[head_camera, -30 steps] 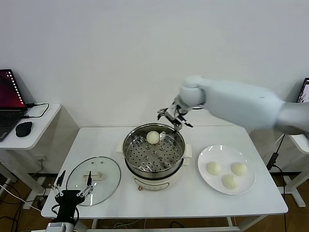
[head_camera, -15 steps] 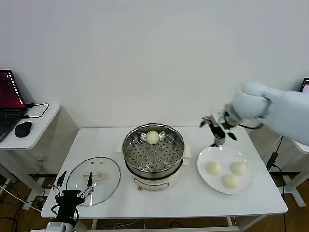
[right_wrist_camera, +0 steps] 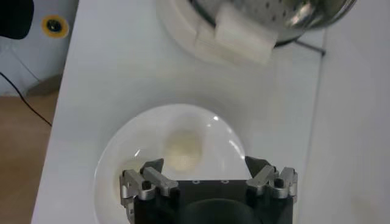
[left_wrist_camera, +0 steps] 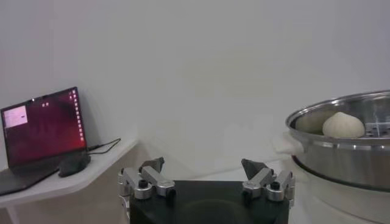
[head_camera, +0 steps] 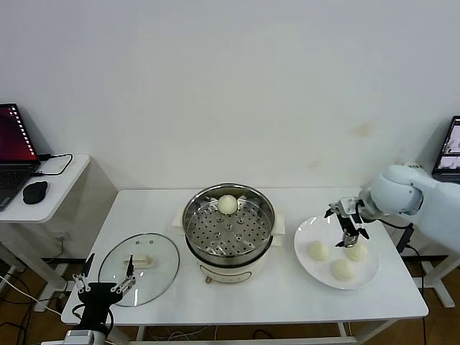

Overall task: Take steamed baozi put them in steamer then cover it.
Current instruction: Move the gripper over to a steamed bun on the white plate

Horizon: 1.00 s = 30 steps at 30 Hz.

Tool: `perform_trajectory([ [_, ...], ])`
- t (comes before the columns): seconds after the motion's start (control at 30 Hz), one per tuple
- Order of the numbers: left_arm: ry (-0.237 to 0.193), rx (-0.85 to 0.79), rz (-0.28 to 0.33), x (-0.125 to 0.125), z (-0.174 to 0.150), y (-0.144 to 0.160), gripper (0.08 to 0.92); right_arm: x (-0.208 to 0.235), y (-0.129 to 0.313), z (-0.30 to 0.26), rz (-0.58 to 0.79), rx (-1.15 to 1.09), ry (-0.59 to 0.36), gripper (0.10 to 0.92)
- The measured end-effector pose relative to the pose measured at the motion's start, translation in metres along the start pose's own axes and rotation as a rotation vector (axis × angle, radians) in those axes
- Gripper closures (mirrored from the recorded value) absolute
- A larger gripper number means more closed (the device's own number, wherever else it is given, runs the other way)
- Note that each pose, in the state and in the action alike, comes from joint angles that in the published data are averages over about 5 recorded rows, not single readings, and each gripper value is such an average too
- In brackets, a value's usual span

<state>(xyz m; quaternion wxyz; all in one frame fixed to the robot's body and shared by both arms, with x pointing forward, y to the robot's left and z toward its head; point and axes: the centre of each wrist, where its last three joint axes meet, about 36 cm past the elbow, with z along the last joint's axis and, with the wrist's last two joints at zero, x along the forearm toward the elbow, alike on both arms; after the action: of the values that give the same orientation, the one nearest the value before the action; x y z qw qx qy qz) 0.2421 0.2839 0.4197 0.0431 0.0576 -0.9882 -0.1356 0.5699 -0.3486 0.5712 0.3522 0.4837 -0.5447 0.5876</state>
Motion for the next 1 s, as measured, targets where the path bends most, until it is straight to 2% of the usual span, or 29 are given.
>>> perform_trajectory([
  [0.4, 0.013, -0.003, -0.011, 0.003, 0.003, 0.000, 0.177, -0.077, 0.001, 0.007, -0.052, -0.019, 0.011, 0.199],
  [0.73, 0.022, -0.002, -0.015, 0.000, 0.008, -0.001, 0.177, -0.120, -0.003, 0.003, -0.060, -0.027, 0.002, 0.202],
  [0.87, 0.023, -0.003, -0.016, -0.001, 0.009, -0.001, 0.177, -0.128, -0.003, 0.004, -0.063, -0.039, 0.004, 0.234],
  [1.0, 0.023, -0.002, -0.016, -0.001, 0.010, -0.001, 0.177, -0.133, -0.004, 0.004, -0.065, -0.046, 0.004, 0.309],
])
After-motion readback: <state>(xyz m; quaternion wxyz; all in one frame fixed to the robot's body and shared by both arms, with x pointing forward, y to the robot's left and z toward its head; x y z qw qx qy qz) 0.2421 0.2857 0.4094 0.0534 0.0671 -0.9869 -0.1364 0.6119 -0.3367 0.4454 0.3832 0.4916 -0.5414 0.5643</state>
